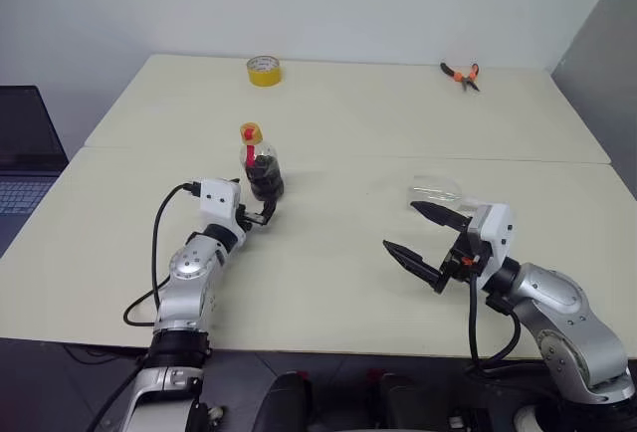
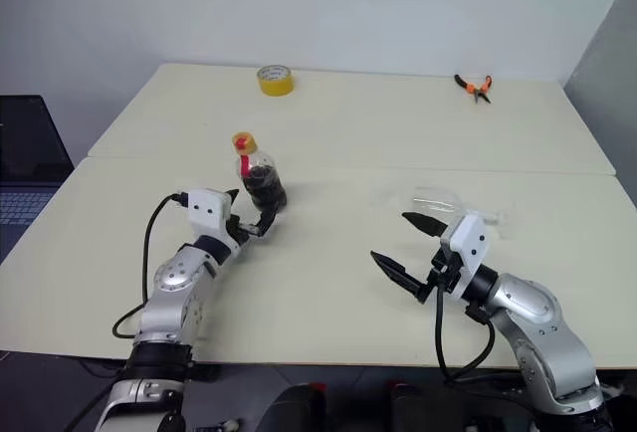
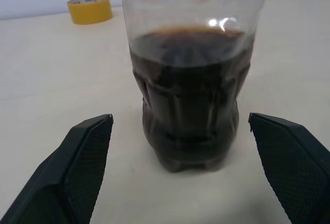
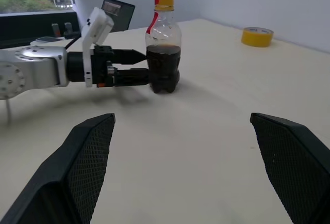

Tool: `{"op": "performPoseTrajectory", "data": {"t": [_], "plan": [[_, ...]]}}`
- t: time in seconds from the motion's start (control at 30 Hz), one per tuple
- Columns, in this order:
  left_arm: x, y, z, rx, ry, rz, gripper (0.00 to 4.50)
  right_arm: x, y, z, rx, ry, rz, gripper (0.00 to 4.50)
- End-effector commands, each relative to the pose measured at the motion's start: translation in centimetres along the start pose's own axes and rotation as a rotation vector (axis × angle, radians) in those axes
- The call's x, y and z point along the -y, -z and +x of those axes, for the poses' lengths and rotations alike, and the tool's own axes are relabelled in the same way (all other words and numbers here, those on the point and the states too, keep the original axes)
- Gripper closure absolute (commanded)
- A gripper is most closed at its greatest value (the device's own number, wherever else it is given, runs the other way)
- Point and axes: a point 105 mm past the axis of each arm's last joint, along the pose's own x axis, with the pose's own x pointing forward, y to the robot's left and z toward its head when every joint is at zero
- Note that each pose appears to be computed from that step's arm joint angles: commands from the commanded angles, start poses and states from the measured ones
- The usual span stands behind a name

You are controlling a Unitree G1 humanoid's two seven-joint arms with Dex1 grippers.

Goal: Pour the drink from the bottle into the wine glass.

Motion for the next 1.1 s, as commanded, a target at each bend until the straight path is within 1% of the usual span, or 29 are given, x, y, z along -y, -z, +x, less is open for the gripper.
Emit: {"op": "performPoseTrajectory", "data": {"t": [0.03, 0.27, 0.47, 0.77, 0.93, 1.03, 1.07, 1.1], "plan": [[0.3, -1.3, 1.0, 0.048, 0.024, 0.014, 0.04, -0.3, -1.4, 0.1, 0.034, -0.032, -0.034, 0.00], [0.2, -2.0, 2.7, 0.073, 0.025, 0.013, 0.04, -0.5, -1.7, 0.5, 0.038, -0.051, -0.036, 0.00], [0.8, -2.2, 3.6, 0.085, 0.042, 0.005, 0.04, -0.7, -2.0, 0.9, 0.042, -0.069, -0.042, 0.00], [1.1, -2.3, 3.7, 0.097, 0.054, -0.005, 0.04, -0.7, -2.1, 1.0, 0.039, -0.068, -0.043, 0.00], [0.3, -2.9, 3.9, 0.122, 0.011, -0.014, 0.04, -0.9, -2.2, 1.1, 0.040, -0.068, -0.039, 0.00], [0.2, -3.2, 4.0, 0.133, 0.000, -0.007, 0.63, -1.0, -2.5, 1.3, 0.048, -0.069, -0.040, 0.00], [0.2, -3.2, 4.0, 0.135, -0.001, -0.006, 0.86, -1.0, -2.6, 1.3, 0.049, -0.069, -0.040, 0.00], [0.2, -3.3, 4.0, 0.137, -0.002, -0.007, 1.21, -1.0, -2.7, 1.3, 0.051, -0.069, -0.040, 0.00]]}}
